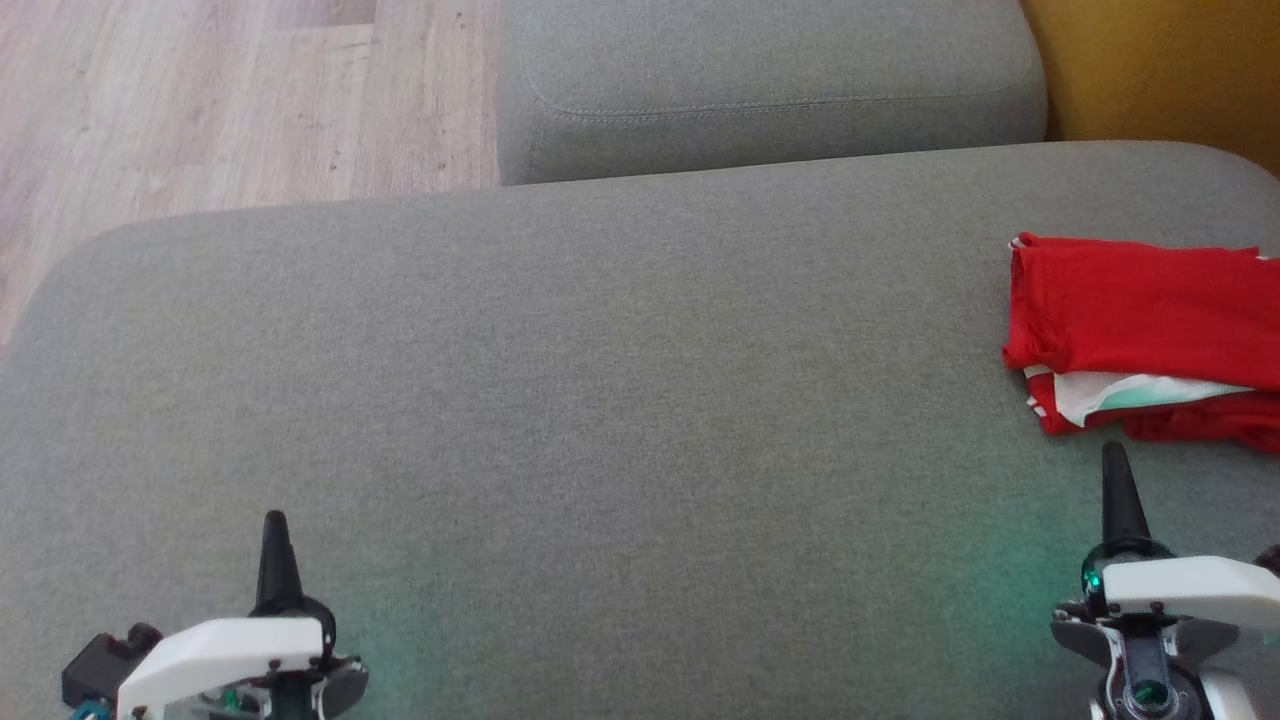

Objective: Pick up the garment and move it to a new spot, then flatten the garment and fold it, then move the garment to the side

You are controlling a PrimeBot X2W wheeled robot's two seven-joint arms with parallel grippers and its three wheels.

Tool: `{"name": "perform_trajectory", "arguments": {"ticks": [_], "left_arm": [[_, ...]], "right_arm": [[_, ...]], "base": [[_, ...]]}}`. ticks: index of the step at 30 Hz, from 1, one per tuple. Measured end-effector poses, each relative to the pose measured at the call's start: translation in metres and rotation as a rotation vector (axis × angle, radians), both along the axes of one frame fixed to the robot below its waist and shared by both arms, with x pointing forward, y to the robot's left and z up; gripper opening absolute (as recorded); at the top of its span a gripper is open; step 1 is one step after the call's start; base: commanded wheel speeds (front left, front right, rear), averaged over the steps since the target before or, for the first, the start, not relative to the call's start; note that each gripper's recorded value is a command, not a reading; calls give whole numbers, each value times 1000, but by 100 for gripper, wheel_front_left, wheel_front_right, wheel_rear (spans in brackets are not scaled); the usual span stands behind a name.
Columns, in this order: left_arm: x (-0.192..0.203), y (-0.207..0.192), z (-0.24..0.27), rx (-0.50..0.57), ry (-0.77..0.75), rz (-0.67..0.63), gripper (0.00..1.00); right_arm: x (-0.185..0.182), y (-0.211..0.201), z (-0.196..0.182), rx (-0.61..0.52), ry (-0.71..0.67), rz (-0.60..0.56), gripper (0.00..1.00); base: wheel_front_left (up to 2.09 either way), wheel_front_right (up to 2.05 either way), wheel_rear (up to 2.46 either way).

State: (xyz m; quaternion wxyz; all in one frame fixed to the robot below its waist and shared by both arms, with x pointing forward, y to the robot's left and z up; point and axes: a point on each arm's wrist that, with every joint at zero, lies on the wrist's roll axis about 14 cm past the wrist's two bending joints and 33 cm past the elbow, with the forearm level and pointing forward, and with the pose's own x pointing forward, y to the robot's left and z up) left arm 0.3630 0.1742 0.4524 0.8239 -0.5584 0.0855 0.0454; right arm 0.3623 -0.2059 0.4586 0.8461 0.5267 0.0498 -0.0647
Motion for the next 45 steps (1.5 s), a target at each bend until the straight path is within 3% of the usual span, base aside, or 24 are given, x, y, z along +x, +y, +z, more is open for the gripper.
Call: {"name": "perform_trajectory", "arguments": {"ticks": [39, 45], "left_arm": [[11, 13, 22, -372, -79, 46, 0], [11, 14, 22, -380, -80, 51, 0]], "right_arm": [[9, -1, 14, 447, -69, -29, 0], [9, -1, 16, 459, -75, -32, 0]], "base": [[0, 0, 0], [0, 0, 0]]}}
